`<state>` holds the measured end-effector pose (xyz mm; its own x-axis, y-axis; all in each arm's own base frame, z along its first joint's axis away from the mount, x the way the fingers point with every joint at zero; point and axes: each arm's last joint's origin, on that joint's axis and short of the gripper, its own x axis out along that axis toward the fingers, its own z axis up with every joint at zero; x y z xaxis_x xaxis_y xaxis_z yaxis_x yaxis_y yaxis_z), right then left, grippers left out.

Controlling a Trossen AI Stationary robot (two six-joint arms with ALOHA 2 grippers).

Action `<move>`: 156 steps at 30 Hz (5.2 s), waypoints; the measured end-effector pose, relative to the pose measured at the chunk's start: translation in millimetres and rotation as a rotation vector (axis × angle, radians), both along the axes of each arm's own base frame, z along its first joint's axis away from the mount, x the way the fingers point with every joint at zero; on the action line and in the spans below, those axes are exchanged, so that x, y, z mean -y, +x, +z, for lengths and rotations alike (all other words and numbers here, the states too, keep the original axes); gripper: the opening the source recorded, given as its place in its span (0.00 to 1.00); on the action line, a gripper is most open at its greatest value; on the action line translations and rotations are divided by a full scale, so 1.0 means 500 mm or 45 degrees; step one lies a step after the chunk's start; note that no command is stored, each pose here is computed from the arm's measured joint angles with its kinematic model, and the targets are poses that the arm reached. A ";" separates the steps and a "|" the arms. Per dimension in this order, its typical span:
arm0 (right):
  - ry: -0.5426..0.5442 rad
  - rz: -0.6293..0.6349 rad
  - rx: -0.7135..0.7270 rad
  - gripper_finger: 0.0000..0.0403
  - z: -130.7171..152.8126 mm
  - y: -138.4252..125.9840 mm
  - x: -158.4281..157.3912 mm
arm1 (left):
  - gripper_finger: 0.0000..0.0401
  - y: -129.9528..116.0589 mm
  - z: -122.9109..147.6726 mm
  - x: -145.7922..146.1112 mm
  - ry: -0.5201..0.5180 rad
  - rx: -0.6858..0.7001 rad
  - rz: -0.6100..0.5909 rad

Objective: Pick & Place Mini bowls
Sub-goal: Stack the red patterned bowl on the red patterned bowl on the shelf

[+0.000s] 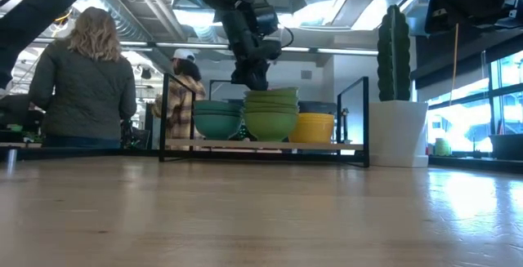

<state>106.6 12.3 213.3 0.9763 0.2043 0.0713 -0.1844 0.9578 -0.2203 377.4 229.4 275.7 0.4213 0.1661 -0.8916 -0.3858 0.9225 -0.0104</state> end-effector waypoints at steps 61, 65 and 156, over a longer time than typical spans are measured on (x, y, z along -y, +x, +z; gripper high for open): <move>0.003 0.001 -0.005 0.05 -0.001 0.000 0.000 | 0.27 0.063 0.014 0.050 0.435 0.019 -0.141; 0.001 0.000 -0.005 0.05 -0.001 0.000 0.000 | 0.27 0.062 0.018 0.085 0.321 0.016 -0.221; 0.001 0.001 -0.009 0.05 -0.001 0.000 0.000 | 0.01 0.026 -0.045 0.026 0.428 -0.008 -0.101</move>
<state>106.6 12.3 212.6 0.9767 0.2047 0.0645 -0.1864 0.9580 -0.2179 390.4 216.5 253.4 0.4395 0.4181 -0.7950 -0.3120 0.9010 0.3014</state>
